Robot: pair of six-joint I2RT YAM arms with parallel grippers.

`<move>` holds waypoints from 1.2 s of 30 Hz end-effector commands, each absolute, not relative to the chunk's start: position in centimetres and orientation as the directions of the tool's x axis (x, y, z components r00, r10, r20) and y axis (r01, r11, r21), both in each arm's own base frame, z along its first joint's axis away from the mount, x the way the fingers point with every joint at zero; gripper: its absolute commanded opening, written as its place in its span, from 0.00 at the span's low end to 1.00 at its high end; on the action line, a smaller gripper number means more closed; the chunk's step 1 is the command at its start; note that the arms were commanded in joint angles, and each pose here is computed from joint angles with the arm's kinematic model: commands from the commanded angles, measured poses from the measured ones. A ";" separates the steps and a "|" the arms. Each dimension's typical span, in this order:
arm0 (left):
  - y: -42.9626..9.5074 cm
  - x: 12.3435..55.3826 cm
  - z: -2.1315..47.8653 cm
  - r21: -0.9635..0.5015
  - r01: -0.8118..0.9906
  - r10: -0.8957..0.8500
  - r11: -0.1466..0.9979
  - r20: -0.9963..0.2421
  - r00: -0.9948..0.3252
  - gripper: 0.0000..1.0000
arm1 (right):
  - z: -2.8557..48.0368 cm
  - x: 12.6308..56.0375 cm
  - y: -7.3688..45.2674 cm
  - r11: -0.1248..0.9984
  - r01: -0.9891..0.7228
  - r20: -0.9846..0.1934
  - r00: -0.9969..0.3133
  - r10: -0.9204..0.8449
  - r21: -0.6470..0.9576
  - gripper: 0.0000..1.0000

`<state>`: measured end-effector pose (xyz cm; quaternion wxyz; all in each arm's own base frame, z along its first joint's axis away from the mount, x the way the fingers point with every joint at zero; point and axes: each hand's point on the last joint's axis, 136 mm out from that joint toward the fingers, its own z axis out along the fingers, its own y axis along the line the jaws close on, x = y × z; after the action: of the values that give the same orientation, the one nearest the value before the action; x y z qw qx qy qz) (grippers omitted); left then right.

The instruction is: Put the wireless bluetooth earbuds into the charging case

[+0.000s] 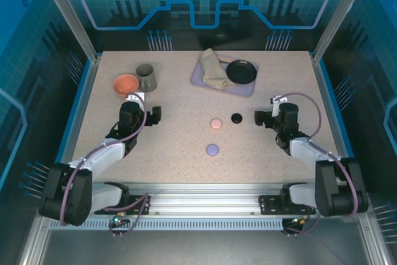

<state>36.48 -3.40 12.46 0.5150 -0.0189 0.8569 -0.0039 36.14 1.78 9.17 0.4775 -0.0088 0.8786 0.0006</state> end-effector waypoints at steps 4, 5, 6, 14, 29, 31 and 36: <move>-2.0 38.1 11.8 -0.018 -0.016 -0.023 1.000 -0.925 -0.378 0.99 | 11.4 39.1 1.2 0.999 -0.012 -0.927 -0.372 -0.050 -0.049 1.00; -1.9 38.4 11.7 -0.019 -0.010 -0.021 1.000 -0.929 -0.369 0.99 | 11.0 39.3 1.2 0.999 -0.016 -0.928 -0.370 -0.047 -0.044 1.00; -1.9 38.8 11.5 -0.020 0.005 -0.016 1.000 -0.931 -0.363 0.99 | 10.3 39.3 1.3 0.999 -0.022 -0.927 -0.373 -0.049 -0.044 1.00; -1.5 39.4 9.1 -0.078 0.037 -0.058 0.996 -0.922 -0.383 0.99 | 9.5 39.6 1.8 0.997 -0.044 -0.924 -0.376 -0.071 -0.059 1.00; -0.9 39.6 9.0 -0.094 0.008 -0.083 0.996 -0.915 -0.395 0.99 | 9.5 39.6 2.2 0.996 -0.049 -0.921 -0.378 -0.092 -0.079 1.00; -0.9 39.6 9.0 -0.094 0.008 -0.083 0.996 -0.915 -0.394 0.99 | 9.4 39.6 2.2 0.996 -0.049 -0.921 -0.378 -0.092 -0.079 1.00; -0.9 39.6 9.0 -0.094 0.008 -0.083 0.996 -0.916 -0.394 0.99 | 9.5 39.6 2.1 0.996 -0.050 -0.921 -0.379 -0.091 -0.078 1.00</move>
<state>39.18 -0.98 8.13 0.5349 -0.0233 0.8438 -0.0357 39.20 2.01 8.72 0.5421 -0.0381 0.8393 -0.0148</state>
